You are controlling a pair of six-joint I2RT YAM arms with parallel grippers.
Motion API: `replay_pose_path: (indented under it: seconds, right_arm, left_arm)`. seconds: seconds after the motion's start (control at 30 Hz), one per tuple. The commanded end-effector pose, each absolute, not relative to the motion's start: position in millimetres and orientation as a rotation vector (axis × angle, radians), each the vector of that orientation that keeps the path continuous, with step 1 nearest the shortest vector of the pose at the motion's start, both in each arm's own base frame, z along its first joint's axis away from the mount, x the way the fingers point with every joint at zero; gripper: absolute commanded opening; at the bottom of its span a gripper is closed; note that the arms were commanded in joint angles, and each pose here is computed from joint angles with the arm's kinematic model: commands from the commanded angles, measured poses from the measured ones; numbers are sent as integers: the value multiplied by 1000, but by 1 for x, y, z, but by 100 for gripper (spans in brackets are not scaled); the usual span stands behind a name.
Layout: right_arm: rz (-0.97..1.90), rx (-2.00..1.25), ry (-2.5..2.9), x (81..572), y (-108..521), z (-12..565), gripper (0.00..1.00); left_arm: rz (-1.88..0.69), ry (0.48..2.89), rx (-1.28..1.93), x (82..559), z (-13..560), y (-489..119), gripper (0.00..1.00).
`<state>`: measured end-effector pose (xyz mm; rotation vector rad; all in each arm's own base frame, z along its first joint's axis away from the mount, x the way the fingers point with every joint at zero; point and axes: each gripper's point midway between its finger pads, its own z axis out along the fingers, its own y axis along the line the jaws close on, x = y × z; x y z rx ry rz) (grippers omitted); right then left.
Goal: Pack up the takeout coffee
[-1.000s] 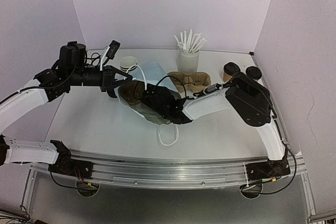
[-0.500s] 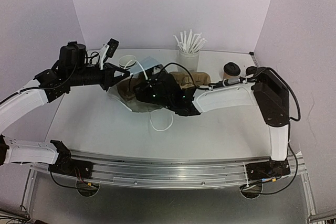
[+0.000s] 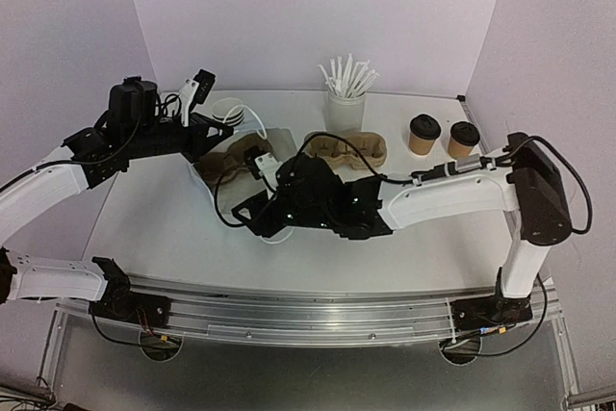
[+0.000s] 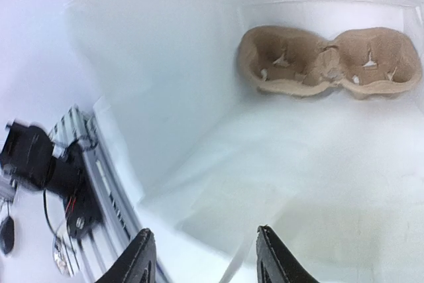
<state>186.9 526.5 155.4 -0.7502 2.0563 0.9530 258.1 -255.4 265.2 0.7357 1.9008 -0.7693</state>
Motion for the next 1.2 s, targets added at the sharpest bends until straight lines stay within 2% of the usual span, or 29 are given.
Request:
replay_pose_path:
  seconds: [0.0, 0.23, 0.5, 0.63, 0.73, 0.8, 0.97, 1.17]
  right_arm:
    - [997, -833, 1977, 170, 509, 211, 50]
    - [1051, -839, 1902, 153, 469, 283, 56]
    - [625, -196, 2038, 225, 307, 334, 62]
    - [372, 106, 2113, 256, 222, 324, 69]
    - [196, 258, 2184, 284, 169, 311, 86]
    - [128, 334, 2272, 307, 145, 295, 90]
    - [54, 301, 2459, 365, 129, 260, 92]
    - [-8, 239, 2620, 425, 115, 208, 91]
  left_arm:
    - [-770, 1852, 737, 257, 276, -254, 0]
    - [-809, 1843, 774, 246, 274, -255, 0]
    - [-894, 1799, 892, 222, 273, -261, 0]
    - [-890, 1805, 907, 221, 271, -261, 0]
    - [-894, 1806, 910, 220, 272, -261, 0]
    - [-895, 1797, 932, 219, 273, -262, 0]
    - [-881, 1784, 974, 215, 273, -262, 0]
    - [-833, 1725, 1065, 208, 273, -260, 0]
